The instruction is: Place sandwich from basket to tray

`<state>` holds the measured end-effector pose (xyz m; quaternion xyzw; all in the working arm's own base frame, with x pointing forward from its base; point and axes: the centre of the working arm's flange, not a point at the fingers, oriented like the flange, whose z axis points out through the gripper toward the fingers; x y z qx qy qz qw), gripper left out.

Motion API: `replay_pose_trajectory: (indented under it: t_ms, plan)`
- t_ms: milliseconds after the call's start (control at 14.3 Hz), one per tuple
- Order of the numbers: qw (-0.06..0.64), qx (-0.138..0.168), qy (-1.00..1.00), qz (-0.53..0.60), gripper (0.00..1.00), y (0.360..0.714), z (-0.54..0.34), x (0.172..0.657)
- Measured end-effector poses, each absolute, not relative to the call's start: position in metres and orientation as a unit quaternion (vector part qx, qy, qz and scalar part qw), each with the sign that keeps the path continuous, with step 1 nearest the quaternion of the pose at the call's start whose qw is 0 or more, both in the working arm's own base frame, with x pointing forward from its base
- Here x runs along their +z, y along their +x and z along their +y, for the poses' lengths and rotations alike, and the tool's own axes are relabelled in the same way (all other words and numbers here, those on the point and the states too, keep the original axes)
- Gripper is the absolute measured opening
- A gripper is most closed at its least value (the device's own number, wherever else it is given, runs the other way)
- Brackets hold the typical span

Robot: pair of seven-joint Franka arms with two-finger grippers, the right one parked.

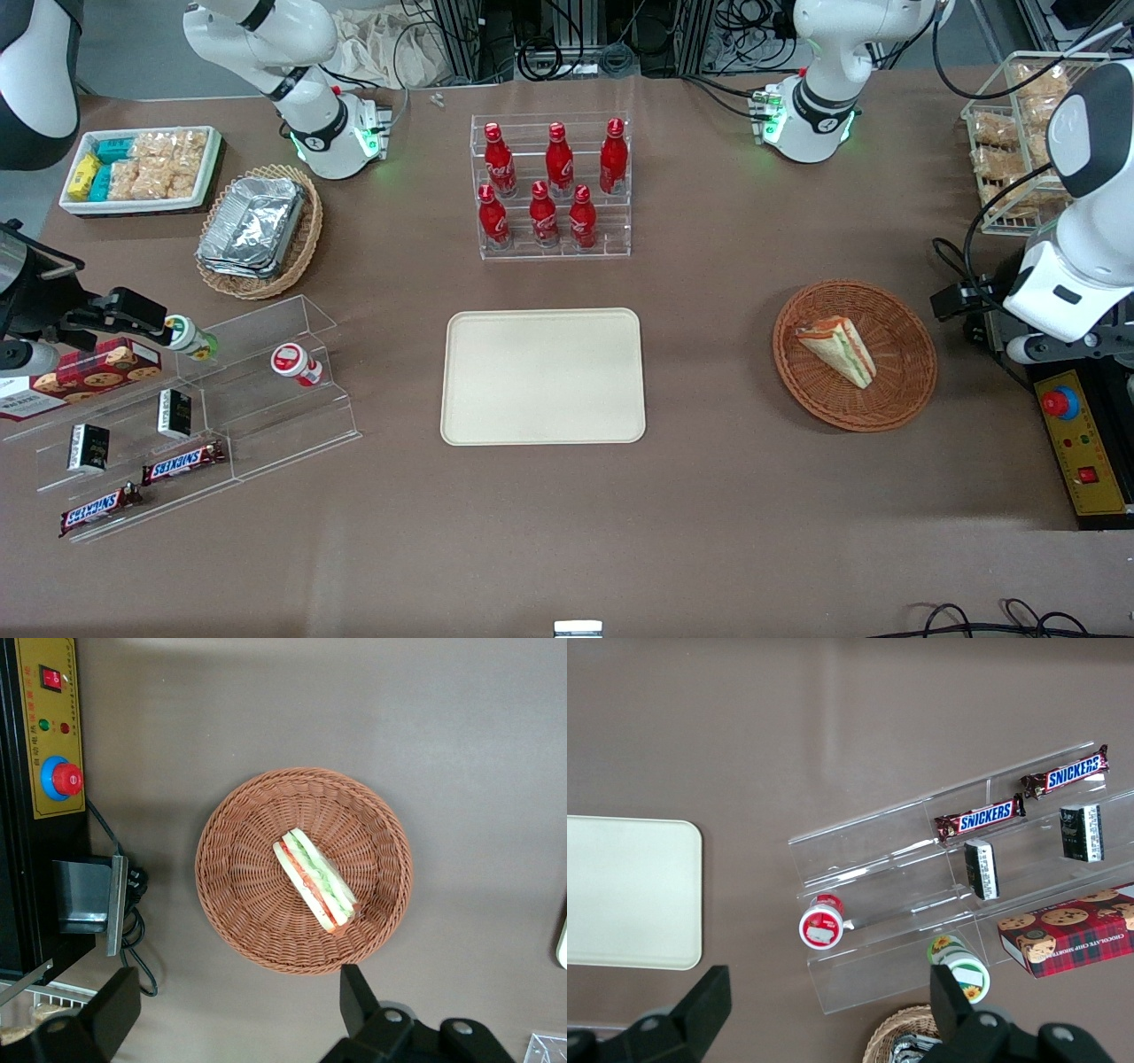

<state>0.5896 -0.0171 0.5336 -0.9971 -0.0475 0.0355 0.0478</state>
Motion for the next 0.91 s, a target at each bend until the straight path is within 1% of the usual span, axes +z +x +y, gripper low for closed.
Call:
replay_pose_trajectory:
  t_ms: [280, 630, 770, 910]
  plan:
    - [0.048, 0.036, -0.997, -0.050, 1.00, 0.590, -0.015, 0.534]
    - [0.044, 0.054, -0.996, -0.058, 1.00, 0.586, -0.026, 0.524]
    - [0.030, 0.058, -0.996, -0.064, 1.00, 0.585, -0.029, 0.510]
    - [0.027, 0.058, -0.995, -0.078, 1.00, 0.581, -0.030, 0.483]
